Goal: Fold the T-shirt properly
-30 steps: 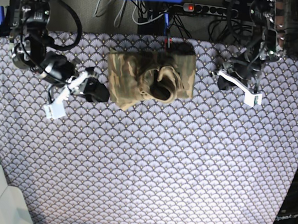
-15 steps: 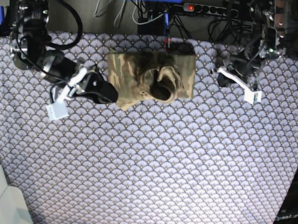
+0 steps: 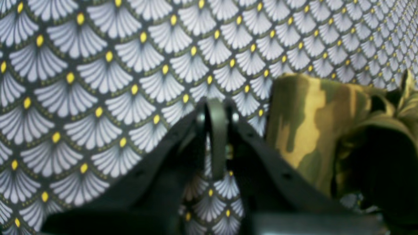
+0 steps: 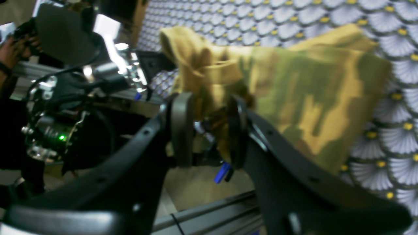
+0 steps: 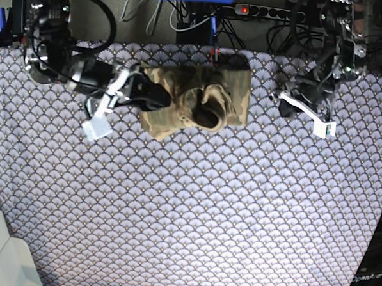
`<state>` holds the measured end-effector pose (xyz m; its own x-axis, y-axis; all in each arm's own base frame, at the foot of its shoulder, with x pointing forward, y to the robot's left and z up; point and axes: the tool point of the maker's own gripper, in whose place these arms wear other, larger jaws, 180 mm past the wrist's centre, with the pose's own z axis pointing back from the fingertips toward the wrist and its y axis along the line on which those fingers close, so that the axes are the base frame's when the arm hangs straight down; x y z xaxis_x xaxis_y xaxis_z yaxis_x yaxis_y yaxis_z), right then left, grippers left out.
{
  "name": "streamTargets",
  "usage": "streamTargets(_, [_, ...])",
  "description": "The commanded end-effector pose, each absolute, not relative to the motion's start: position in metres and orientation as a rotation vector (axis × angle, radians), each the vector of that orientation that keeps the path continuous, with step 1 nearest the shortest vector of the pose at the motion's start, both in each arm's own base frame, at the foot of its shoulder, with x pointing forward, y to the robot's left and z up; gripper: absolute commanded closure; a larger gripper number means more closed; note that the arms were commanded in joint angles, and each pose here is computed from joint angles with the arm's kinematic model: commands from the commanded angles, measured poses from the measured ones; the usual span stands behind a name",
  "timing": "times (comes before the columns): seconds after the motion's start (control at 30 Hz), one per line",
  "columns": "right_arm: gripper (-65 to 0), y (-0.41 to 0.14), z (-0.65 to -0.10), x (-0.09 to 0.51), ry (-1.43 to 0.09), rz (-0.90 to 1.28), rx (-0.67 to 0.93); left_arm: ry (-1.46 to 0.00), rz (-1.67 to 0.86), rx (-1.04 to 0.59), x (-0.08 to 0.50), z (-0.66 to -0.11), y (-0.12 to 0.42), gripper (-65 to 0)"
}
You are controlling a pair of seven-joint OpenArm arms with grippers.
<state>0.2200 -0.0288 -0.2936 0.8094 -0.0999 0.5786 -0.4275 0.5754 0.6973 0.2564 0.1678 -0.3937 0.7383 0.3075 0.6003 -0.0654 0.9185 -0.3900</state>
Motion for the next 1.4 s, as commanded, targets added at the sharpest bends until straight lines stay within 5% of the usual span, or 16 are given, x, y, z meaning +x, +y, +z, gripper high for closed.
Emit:
streamTargets(0.0, [-16.2,-0.021,-0.281,0.219,-0.644,0.232,0.998,-0.761,0.202,-0.364,0.264,-0.381,0.169,-0.8])
streamTargets(0.4, [-15.3,0.002,-0.271,0.225,-0.661,0.247,1.061,-0.722,0.196,-0.344,0.248,-0.391,0.174,-0.8])
streamTargets(0.6, [0.0,-0.007,-0.277,0.229,-0.654,0.247,1.033,-0.744,0.233,-0.275,0.24,-0.383,0.208,-0.9])
streamTargets(1.13, [0.0,-0.022,-0.31,0.248,-0.607,0.111,1.019,-0.766,0.296,-0.19,0.224,-0.375,0.248,-0.9])
streamTargets(1.37, [0.0,0.041,-0.3,0.227,-0.532,0.223,1.148,-0.767,0.296,-0.192,0.225,-0.374,0.248,-0.9])
